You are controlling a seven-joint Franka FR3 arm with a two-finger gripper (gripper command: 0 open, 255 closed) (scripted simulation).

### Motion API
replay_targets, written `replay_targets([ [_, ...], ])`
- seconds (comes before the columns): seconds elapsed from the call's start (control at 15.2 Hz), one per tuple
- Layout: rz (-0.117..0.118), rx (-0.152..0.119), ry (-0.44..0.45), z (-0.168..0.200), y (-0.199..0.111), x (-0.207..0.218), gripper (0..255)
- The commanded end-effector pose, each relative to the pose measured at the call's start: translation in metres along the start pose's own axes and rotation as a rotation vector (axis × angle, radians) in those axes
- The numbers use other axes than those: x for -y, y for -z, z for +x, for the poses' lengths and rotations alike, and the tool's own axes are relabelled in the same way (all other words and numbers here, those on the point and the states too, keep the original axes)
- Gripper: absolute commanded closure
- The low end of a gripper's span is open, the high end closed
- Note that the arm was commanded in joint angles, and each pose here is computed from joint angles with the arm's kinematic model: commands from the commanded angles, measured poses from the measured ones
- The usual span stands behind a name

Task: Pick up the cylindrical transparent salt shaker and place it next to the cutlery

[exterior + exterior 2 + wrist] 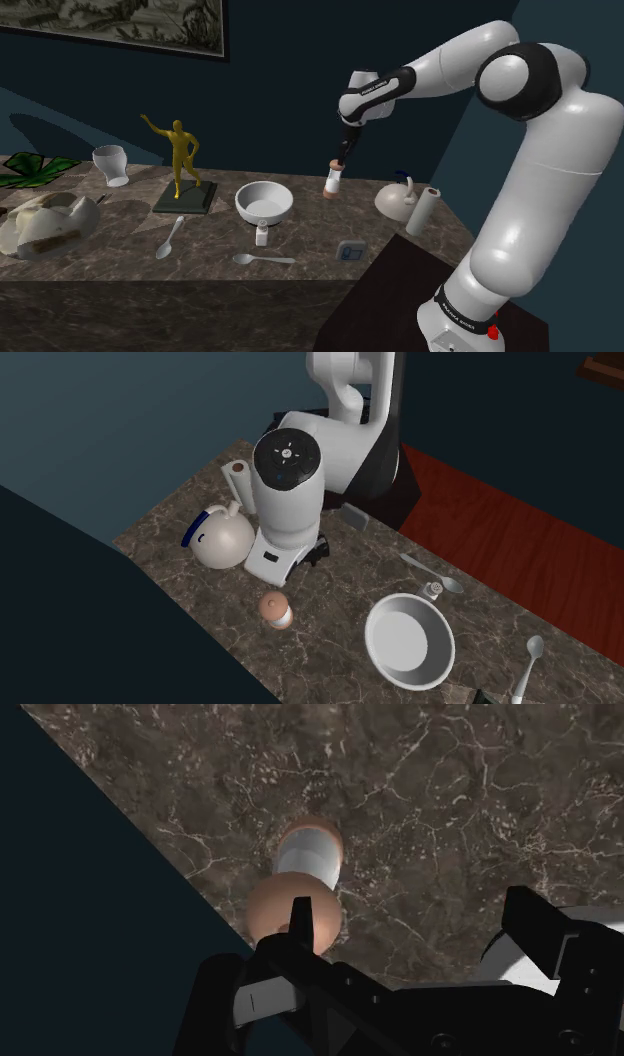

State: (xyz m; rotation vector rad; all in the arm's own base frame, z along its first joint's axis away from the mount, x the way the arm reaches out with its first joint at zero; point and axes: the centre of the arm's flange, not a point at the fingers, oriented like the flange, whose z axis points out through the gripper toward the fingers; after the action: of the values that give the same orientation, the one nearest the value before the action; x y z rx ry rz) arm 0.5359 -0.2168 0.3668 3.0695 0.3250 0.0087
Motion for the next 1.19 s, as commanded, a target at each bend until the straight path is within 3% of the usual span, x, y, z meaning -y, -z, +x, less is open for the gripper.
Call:
replay_targets([
  [0.0,-0.003,-0.015,0.005,0.016,-0.012,-0.017,0],
  [0.33,-0.008,-0.05,0.015,0.053,-0.038,-0.059,0],
  [0.86,-0.008,-0.05,0.015,0.056,-0.079,-0.06,0],
  [1.12,-0.008,-0.05,0.015,0.056,-0.079,-0.06,0],
])
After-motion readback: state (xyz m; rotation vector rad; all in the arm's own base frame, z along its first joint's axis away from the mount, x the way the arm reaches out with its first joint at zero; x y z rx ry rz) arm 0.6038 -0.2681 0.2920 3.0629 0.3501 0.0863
